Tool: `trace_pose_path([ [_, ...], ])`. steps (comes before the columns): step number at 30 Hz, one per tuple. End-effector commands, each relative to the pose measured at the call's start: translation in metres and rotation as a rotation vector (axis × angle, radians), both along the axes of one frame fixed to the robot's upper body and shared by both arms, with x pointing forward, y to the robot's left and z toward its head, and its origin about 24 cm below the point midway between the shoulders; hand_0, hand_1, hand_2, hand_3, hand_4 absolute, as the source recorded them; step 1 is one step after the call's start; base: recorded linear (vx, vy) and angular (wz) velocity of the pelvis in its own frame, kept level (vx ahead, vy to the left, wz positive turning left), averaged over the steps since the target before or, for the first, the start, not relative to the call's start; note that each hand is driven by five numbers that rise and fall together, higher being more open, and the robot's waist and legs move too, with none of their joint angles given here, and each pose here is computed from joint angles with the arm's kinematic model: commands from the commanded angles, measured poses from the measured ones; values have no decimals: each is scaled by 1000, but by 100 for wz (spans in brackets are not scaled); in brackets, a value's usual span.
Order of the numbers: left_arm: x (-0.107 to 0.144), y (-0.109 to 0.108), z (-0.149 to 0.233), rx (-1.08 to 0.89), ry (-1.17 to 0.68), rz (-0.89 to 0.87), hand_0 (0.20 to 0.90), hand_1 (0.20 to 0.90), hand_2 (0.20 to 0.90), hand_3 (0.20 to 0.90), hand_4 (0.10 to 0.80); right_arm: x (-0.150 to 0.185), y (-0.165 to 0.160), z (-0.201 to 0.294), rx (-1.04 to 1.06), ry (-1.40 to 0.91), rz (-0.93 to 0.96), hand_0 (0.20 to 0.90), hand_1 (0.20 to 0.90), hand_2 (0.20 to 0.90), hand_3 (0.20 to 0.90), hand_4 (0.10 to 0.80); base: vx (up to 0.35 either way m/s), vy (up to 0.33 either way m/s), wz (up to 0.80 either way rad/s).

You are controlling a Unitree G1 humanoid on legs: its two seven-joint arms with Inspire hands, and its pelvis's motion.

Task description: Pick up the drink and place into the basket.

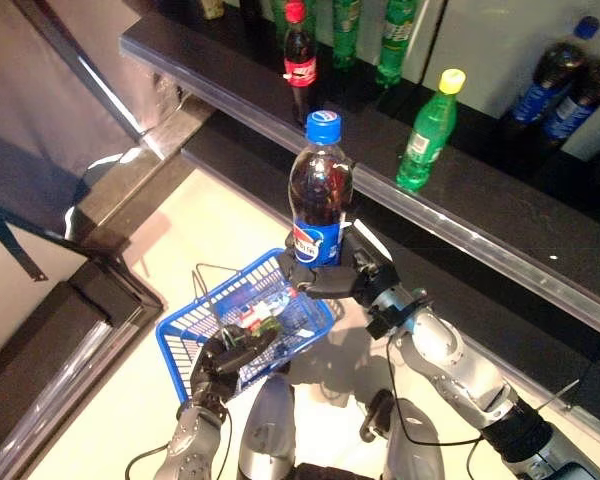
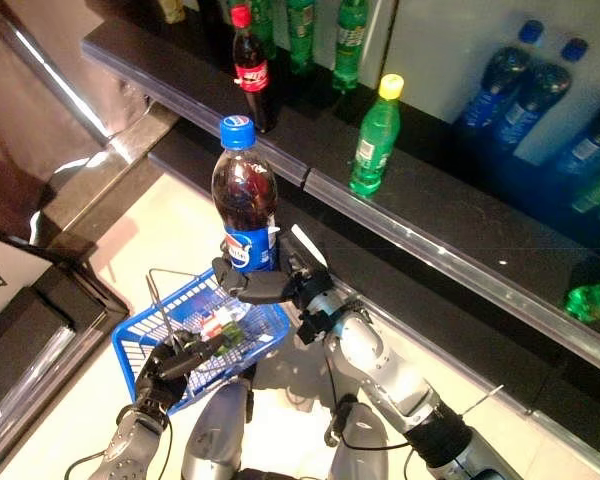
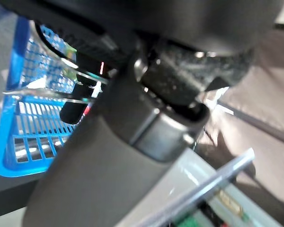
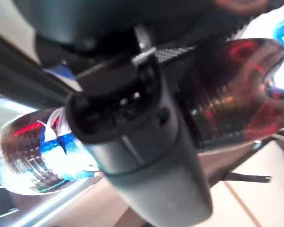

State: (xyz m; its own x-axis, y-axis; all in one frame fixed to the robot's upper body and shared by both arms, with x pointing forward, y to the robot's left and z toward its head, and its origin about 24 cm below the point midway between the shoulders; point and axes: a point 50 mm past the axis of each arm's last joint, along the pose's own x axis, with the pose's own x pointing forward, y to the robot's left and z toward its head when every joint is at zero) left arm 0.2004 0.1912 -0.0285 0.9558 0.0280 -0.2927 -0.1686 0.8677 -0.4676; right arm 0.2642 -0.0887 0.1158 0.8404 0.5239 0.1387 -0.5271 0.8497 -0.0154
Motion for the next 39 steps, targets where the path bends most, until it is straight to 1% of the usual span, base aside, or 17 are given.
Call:
trace_pose_path([
  [1, 24, -4, 125, 83, -692, -194, 300, 300, 300, 200, 100, 2, 34, 60, 304, -199, 81, 300, 300, 300, 200, 100, 8, -10, 36],
  [5, 20, -18, 152, 34, -837, -340, 300, 300, 300, 200, 100, 12, 42, 48, 273, -166, 14, 300, 300, 300, 200, 100, -24, -25, 36],
  [6, 18, -25, 161, -2, -894, -410, 300, 300, 300, 200, 100, 16, 45, 43, 272, -139, 3, 300, 300, 300, 200, 100, -14, -34, 28],
  [7, 18, -26, 162, -13, -902, -426, 300, 300, 300, 200, 100, 17, 45, 43, 269, -136, -1, 300, 300, 300, 200, 100, -5, -32, 32],
  [10, 13, -42, 173, -65, -980, -603, 300, 300, 300, 200, 100, 23, 49, 36, 244, -116, -18, 300, 300, 300, 200, 100, -9, -15, 24],
  [13, 9, -54, 182, -97, -1024, -717, 300, 300, 300, 200, 100, 26, 53, 30, 226, -100, -35, 300, 300, 300, 200, 100, 8, -7, 20],
  [16, 6, -58, 186, -124, -1061, -792, 300, 300, 300, 200, 100, 31, 53, 21, 178, -74, -76, 300, 300, 300, 200, 100, 49, 9, 11],
  [21, 1, -58, 198, -187, -1140, -904, 300, 300, 300, 200, 100, 41, 52, 6, 136, -20, -149, 300, 300, 300, 200, 100, -20, -9, 11],
  [25, -1, -58, 203, -217, -1173, -964, 300, 300, 300, 200, 100, 47, 48, -13, 111, 52, -200, 300, 300, 300, 200, 100, 9, -29, 16],
  [28, -2, -58, 203, -222, -1175, -971, 300, 300, 300, 200, 100, 48, 48, -19, 105, 81, -211, 300, 300, 300, 200, 100, 10, -10, 10],
  [29, -2, -57, 204, -229, -1179, -985, 300, 300, 300, 200, 100, 48, 44, -42, 57, 158, -249, 300, 300, 300, 200, 100, 3, -31, 8],
  [30, -3, -57, 205, -225, -1182, -987, 300, 300, 300, 200, 100, 48, 41, -50, 37, 183, -268, 300, 300, 300, 200, 100, -3, -40, 1],
  [32, -2, -55, 205, -221, -1184, -986, 300, 300, 300, 200, 100, 47, 34, -70, 48, 272, -306, 300, 300, 300, 200, 100, 44, -75, 6],
  [34, -2, -54, 205, -224, -1186, -988, 300, 300, 300, 200, 100, 46, 31, -80, 58, 320, -324, 300, 300, 300, 200, 100, 11, -41, 7],
  [39, -5, -55, 204, -233, -1192, -1011, 300, 300, 300, 200, 100, 36, 27, -110, 132, 484, -324, 300, 300, 300, 200, 100, -6, -11, 1],
])
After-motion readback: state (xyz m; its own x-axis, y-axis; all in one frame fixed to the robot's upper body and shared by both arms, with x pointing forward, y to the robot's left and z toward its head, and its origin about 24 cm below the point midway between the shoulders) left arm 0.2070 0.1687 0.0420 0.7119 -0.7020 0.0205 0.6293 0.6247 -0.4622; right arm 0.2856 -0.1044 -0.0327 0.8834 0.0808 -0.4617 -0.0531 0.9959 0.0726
